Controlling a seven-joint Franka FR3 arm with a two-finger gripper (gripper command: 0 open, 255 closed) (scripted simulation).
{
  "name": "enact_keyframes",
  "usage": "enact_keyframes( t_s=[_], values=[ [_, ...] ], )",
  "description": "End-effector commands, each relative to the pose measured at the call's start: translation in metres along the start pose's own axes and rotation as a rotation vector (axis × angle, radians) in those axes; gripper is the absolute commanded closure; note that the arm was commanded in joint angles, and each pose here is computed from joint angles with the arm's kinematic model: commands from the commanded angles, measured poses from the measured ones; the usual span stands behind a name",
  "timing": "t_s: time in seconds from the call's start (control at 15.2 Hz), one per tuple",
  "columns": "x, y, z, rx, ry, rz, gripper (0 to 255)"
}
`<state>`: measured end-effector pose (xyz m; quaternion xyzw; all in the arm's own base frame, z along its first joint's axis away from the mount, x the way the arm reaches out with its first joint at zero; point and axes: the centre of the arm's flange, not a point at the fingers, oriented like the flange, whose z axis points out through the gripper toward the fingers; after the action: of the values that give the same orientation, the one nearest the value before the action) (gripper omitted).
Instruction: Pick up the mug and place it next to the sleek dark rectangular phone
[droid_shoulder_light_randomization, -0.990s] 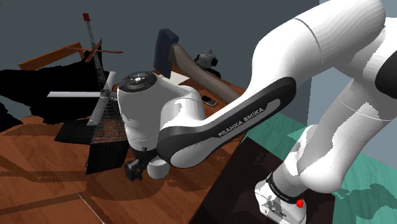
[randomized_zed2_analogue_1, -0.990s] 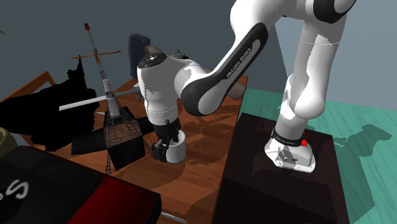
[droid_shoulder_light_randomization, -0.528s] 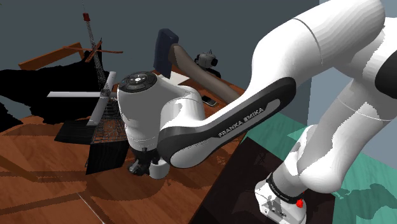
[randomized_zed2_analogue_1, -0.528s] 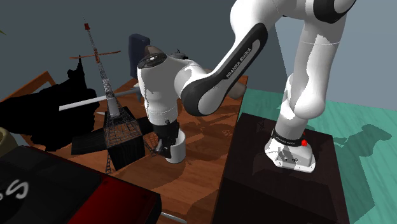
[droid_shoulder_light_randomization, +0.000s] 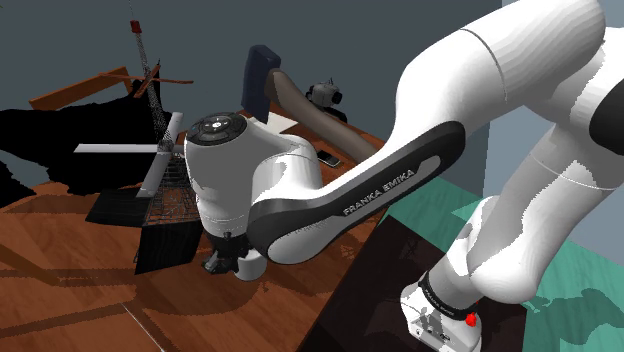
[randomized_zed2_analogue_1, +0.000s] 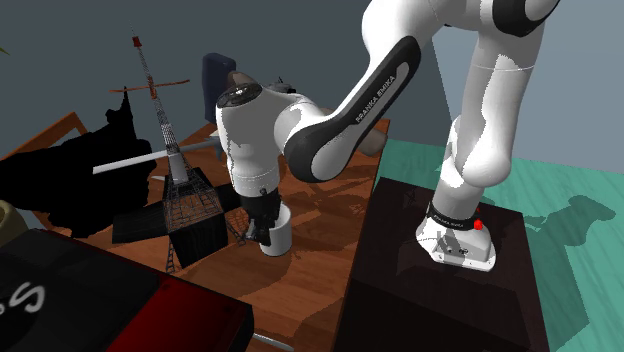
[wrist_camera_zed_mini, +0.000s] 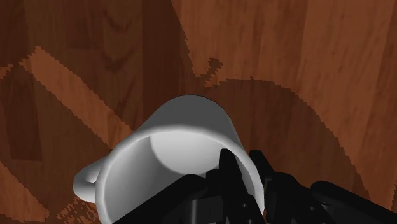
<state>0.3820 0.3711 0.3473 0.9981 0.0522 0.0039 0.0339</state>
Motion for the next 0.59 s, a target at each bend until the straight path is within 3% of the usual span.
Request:
enact_keyframes(
  t_s=[0.0, 0.53],
  values=[
    [0.0, 0.0, -0.005, 0.0, 0.0, 0.0, 255],
    [0.0, 0.003, -0.047, 0.0, 0.0, 0.0, 255]
  ],
)
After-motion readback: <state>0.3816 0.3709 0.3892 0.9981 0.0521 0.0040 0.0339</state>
